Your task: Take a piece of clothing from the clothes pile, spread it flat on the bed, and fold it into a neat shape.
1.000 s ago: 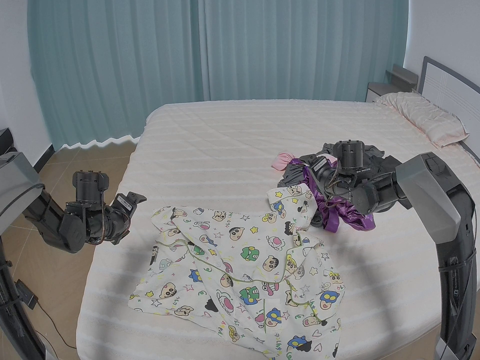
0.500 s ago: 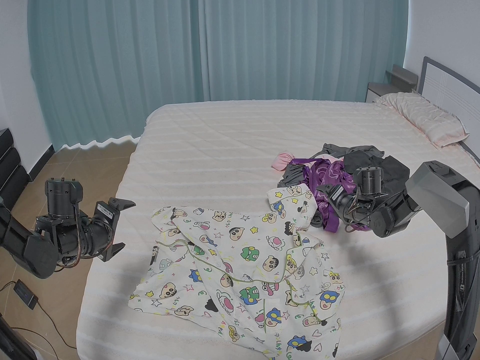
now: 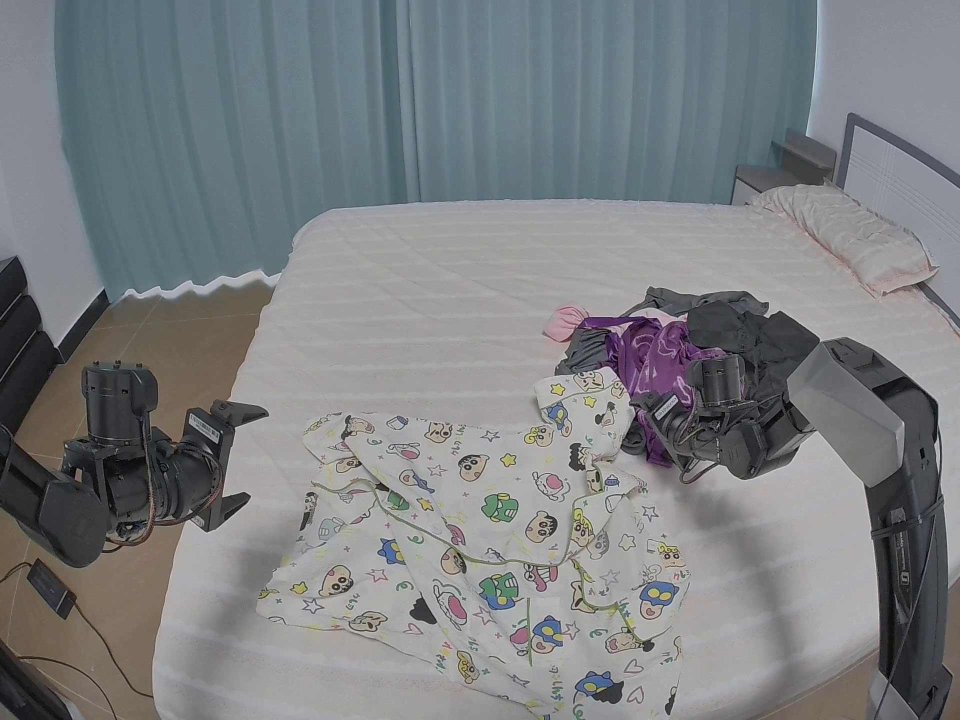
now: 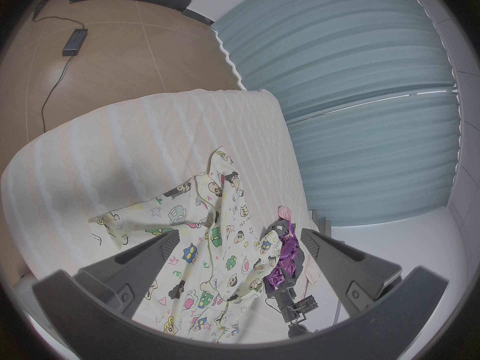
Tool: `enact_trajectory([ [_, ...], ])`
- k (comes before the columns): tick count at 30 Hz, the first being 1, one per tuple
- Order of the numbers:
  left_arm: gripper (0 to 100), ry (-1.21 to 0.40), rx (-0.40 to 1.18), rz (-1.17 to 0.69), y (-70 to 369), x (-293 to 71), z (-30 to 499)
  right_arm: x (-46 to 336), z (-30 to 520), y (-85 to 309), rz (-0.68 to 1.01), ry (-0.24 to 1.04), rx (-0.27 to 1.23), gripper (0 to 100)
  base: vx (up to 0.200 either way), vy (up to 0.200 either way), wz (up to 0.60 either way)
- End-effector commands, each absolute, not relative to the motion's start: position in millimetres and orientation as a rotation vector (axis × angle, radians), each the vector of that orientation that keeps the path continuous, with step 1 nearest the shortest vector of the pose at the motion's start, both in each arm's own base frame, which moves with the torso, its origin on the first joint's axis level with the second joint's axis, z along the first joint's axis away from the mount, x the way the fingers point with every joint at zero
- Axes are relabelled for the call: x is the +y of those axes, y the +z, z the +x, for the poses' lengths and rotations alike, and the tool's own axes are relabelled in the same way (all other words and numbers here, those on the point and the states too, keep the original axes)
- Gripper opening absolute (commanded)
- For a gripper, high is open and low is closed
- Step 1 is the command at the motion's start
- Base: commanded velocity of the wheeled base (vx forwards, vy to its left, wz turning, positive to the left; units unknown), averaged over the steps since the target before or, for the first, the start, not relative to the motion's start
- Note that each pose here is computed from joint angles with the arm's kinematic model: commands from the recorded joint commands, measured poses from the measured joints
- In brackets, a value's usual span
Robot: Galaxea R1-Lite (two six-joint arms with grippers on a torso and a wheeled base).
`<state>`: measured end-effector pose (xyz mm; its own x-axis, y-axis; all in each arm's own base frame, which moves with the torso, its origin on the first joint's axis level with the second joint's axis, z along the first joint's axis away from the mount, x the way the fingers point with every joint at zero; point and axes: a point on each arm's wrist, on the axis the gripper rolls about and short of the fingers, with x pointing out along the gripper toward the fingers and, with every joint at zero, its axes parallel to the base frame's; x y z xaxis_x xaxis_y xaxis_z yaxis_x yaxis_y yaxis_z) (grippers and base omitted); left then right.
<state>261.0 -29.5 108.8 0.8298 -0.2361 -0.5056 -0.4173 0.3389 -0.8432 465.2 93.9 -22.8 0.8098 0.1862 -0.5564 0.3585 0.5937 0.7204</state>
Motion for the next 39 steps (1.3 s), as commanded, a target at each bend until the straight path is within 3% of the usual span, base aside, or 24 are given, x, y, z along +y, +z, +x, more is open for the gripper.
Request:
enact_trajectory([
  [1,100,0.132,0.623,-1.242,108,-29,261,96,469,-42,0.937,-0.132,0.664,100,0.000,0.000,0.00],
  [29,100,0.147,0.642,-1.242,102,-29,264,82,471,-47,0.912,-0.233,0.617,100,0.000,0.000,0.00],
  [39,100,0.150,0.642,-1.243,101,-29,264,108,479,-49,0.856,-0.195,0.672,100,0.000,0.000,0.00],
])
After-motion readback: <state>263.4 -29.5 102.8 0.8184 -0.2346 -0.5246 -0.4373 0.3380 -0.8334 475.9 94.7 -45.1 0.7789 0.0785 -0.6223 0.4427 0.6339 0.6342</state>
